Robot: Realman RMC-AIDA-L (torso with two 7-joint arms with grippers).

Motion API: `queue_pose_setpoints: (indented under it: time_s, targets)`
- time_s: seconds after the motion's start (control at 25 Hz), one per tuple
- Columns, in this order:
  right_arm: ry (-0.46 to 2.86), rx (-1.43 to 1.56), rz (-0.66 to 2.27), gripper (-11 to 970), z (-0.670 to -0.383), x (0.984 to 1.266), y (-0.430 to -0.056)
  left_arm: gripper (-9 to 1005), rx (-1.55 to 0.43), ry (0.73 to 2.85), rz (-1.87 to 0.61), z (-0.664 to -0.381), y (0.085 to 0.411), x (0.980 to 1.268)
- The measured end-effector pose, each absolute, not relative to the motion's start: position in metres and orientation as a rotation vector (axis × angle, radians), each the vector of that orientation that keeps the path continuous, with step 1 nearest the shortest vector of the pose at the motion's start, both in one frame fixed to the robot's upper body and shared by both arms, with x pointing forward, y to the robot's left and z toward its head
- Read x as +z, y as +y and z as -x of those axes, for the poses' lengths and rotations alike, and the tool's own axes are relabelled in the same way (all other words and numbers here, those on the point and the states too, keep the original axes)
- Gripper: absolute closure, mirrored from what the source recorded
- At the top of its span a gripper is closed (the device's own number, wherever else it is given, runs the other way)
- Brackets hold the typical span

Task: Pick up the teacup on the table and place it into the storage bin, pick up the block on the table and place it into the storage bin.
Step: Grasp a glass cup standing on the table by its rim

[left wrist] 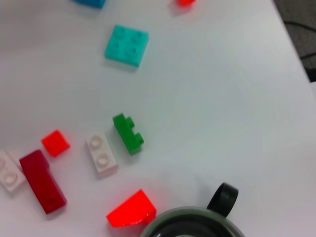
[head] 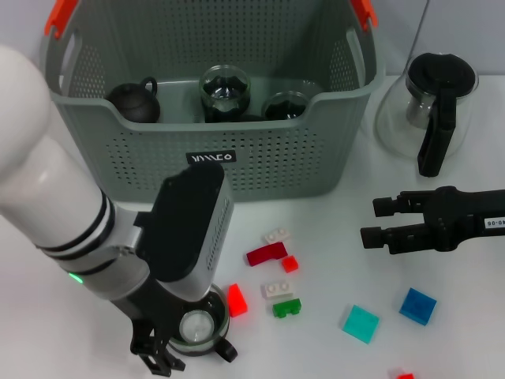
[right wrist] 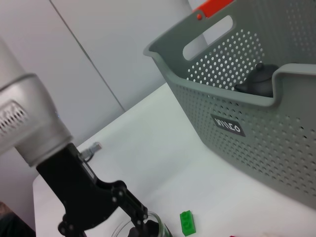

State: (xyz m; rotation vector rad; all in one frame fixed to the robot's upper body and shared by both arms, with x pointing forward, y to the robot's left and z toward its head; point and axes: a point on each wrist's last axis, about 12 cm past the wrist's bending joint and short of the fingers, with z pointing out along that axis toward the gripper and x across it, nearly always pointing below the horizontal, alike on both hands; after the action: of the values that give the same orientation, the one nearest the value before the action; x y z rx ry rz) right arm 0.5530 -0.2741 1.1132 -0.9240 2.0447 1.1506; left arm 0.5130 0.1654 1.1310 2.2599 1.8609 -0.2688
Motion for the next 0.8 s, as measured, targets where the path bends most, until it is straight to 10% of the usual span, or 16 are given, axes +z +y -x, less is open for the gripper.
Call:
queue_pose_setpoints:
  time_s: [0.8]
  targets:
    - [2.05,1.143,0.914,68,-0.554,1.112,-0.274,382,-0.276,1.909,-2.253,-0.514,0.166,1.111]
